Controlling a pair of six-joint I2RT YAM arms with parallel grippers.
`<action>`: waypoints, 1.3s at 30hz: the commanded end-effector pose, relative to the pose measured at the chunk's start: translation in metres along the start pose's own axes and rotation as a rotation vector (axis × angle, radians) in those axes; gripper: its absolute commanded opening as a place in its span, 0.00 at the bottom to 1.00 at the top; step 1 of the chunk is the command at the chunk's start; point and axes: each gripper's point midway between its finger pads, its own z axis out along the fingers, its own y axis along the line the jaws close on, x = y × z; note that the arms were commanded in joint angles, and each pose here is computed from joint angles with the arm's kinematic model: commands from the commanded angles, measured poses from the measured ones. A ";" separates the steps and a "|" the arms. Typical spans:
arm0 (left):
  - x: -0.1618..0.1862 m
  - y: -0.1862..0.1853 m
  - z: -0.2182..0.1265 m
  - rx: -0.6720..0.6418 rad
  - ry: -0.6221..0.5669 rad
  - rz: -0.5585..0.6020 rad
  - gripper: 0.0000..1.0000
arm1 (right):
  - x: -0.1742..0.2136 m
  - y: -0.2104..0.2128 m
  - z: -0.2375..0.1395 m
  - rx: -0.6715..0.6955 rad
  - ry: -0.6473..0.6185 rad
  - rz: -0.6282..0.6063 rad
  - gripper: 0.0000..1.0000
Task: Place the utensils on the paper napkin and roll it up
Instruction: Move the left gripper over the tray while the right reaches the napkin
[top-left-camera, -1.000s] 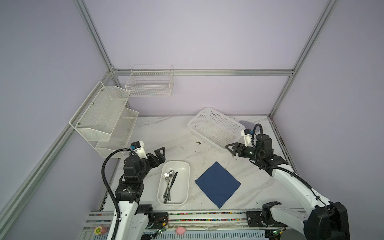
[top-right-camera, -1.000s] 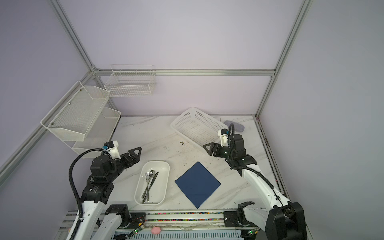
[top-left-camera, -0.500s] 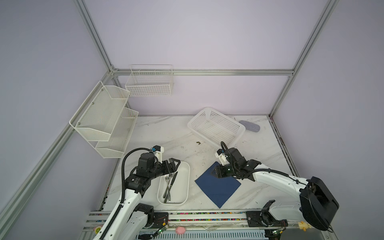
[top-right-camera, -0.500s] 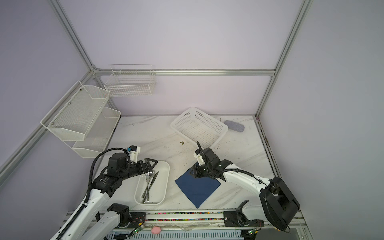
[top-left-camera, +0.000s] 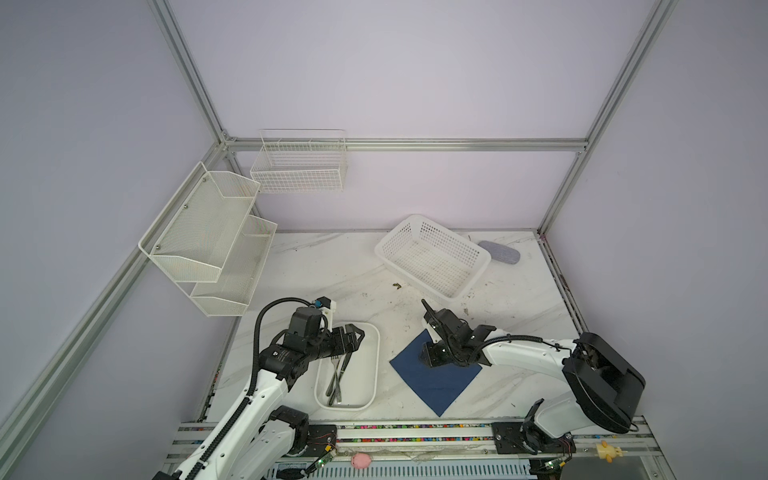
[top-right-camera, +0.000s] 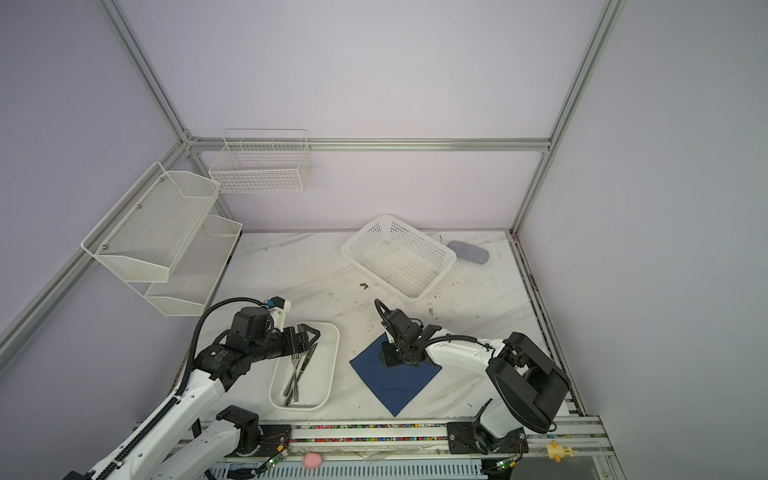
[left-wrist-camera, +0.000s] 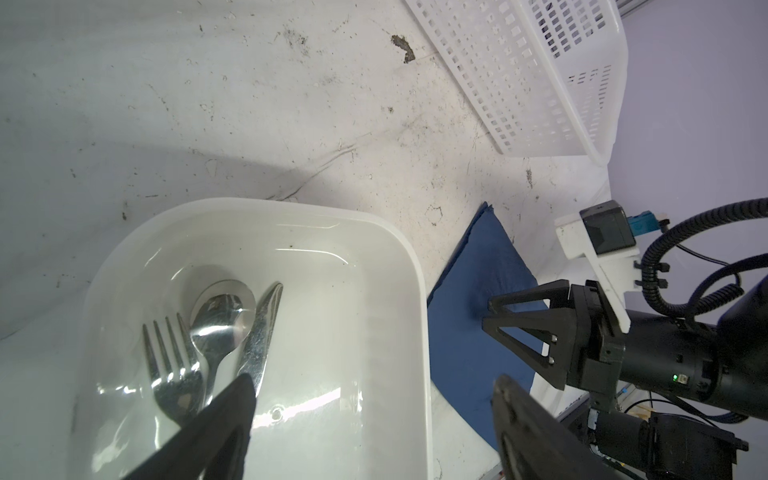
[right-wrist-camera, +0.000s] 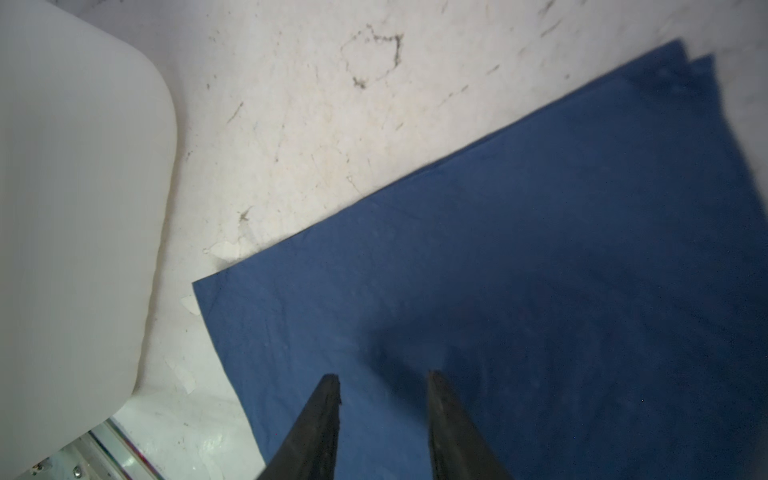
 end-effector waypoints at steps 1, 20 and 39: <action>-0.029 -0.021 -0.014 0.021 -0.075 0.069 0.88 | -0.012 -0.004 0.004 0.044 -0.051 0.021 0.38; -0.034 -0.025 -0.007 -0.030 -0.066 0.086 0.88 | -0.081 0.011 0.007 0.105 -0.222 0.026 0.44; -0.015 -0.055 0.017 -0.009 0.064 0.170 0.93 | -0.187 -0.071 -0.036 0.315 -0.443 0.134 0.50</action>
